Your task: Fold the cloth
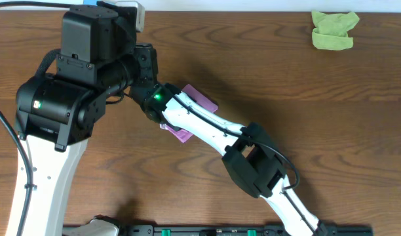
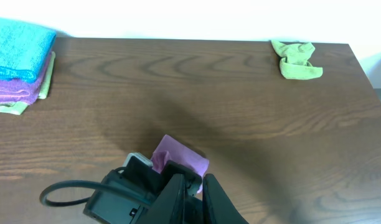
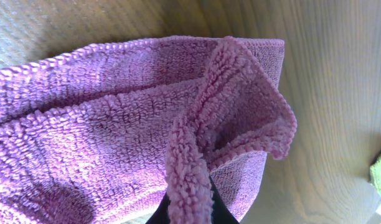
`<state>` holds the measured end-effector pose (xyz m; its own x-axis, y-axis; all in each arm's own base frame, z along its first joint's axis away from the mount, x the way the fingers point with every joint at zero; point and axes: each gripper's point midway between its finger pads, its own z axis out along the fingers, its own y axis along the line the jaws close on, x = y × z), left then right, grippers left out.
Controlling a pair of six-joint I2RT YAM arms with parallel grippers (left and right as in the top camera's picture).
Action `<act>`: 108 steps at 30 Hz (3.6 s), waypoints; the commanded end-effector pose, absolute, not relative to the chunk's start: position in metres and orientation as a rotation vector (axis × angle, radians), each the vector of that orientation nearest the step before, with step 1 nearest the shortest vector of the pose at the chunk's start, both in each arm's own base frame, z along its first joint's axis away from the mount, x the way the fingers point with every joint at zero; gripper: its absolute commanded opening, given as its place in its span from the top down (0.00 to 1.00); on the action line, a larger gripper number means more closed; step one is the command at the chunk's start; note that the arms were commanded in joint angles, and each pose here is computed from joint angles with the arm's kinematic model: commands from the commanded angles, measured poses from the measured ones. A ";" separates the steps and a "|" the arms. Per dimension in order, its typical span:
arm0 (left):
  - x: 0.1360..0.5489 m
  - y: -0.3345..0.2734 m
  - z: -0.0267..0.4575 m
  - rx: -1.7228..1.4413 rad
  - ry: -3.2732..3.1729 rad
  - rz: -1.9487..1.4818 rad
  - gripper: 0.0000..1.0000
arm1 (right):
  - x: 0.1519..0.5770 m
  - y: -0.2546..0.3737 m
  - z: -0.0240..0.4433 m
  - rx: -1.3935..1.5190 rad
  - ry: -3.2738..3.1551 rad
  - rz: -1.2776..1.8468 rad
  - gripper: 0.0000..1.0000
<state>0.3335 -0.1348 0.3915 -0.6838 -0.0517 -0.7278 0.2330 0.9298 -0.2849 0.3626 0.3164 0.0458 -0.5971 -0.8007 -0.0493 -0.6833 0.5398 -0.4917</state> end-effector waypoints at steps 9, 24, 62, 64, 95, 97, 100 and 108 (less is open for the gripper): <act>0.335 -0.140 0.402 0.165 2.239 -0.488 0.87 | 0.319 0.342 0.034 -1.392 2.652 -0.313 0.44; 0.348 -0.144 0.422 0.174 2.140 -0.500 0.87 | 0.320 0.345 0.044 -1.415 2.658 -0.252 0.94; 0.393 -0.030 0.317 -0.228 2.296 -0.473 0.89 | 0.402 0.255 0.151 -1.014 2.692 0.053 0.29; 0.393 -0.031 0.283 -0.270 2.351 -0.491 0.87 | 0.412 0.241 0.151 -0.960 2.712 0.073 0.29; 0.283 -0.140 0.046 -0.690 2.681 -1.079 0.32 | 0.434 0.235 0.056 -0.874 2.896 0.349 0.99; 0.278 -0.140 0.039 -0.712 2.675 -1.089 0.32 | 0.434 0.234 0.050 -0.875 2.908 0.348 0.99; 0.276 -0.139 0.033 -0.753 2.656 -1.103 0.31 | 0.433 0.235 0.040 -0.878 2.927 0.352 0.99; 0.277 -0.131 0.020 -0.852 2.602 -1.065 0.25 | 0.428 0.240 0.020 -0.884 2.964 0.412 0.99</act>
